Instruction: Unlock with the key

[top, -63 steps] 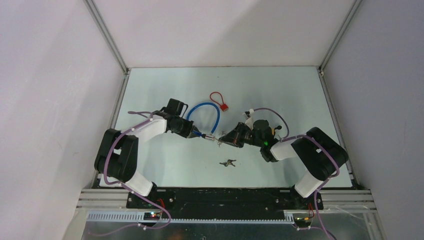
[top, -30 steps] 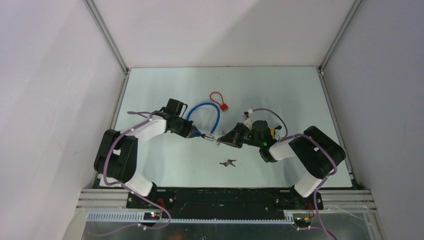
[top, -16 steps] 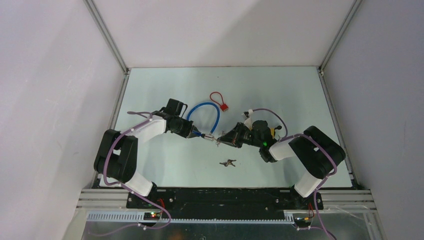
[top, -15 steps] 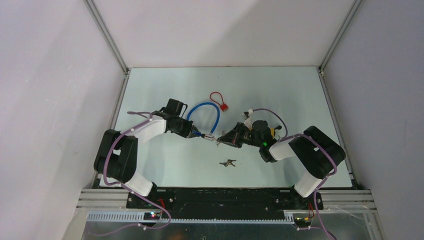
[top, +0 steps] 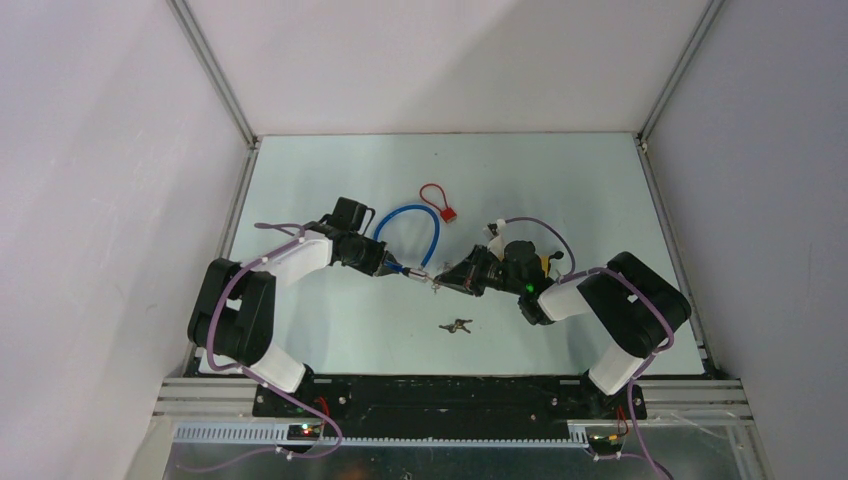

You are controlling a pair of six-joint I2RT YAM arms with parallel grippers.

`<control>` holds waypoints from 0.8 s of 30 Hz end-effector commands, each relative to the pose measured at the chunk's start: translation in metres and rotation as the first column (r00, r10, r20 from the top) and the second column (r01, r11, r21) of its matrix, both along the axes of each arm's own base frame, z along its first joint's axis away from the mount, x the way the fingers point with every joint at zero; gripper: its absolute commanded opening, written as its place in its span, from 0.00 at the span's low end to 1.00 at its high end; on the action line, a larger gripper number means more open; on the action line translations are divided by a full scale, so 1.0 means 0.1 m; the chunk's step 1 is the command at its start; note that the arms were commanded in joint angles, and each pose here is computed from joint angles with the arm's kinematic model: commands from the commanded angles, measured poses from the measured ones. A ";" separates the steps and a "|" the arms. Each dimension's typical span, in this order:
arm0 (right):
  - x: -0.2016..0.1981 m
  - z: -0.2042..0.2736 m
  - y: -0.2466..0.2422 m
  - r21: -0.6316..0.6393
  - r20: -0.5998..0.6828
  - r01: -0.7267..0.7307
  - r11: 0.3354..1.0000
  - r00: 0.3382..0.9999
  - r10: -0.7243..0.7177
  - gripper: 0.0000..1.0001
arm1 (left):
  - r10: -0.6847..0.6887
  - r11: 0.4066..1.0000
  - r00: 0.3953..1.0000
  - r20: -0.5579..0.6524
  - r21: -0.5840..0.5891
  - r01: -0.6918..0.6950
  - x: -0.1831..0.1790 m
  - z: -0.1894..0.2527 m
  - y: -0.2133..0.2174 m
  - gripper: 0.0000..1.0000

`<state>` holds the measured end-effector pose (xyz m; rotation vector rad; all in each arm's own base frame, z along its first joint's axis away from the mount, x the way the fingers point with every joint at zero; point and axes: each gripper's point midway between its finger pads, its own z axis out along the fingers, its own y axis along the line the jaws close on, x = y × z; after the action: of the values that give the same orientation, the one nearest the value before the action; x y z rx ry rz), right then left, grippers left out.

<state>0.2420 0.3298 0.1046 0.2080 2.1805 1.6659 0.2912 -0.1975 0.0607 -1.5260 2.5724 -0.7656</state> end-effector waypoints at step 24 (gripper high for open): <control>0.06 0.21 0.01 0.020 0.073 0.020 1.000 0.997 -0.021 0.00 | 0.014 0.998 0.998 0.065 -0.068 -0.009 0.05 0.18 -0.07 0.00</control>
<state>0.2392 0.3288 0.1019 0.2137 2.2086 1.6448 0.2895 -0.1973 0.0565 -1.5295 2.5616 -0.7797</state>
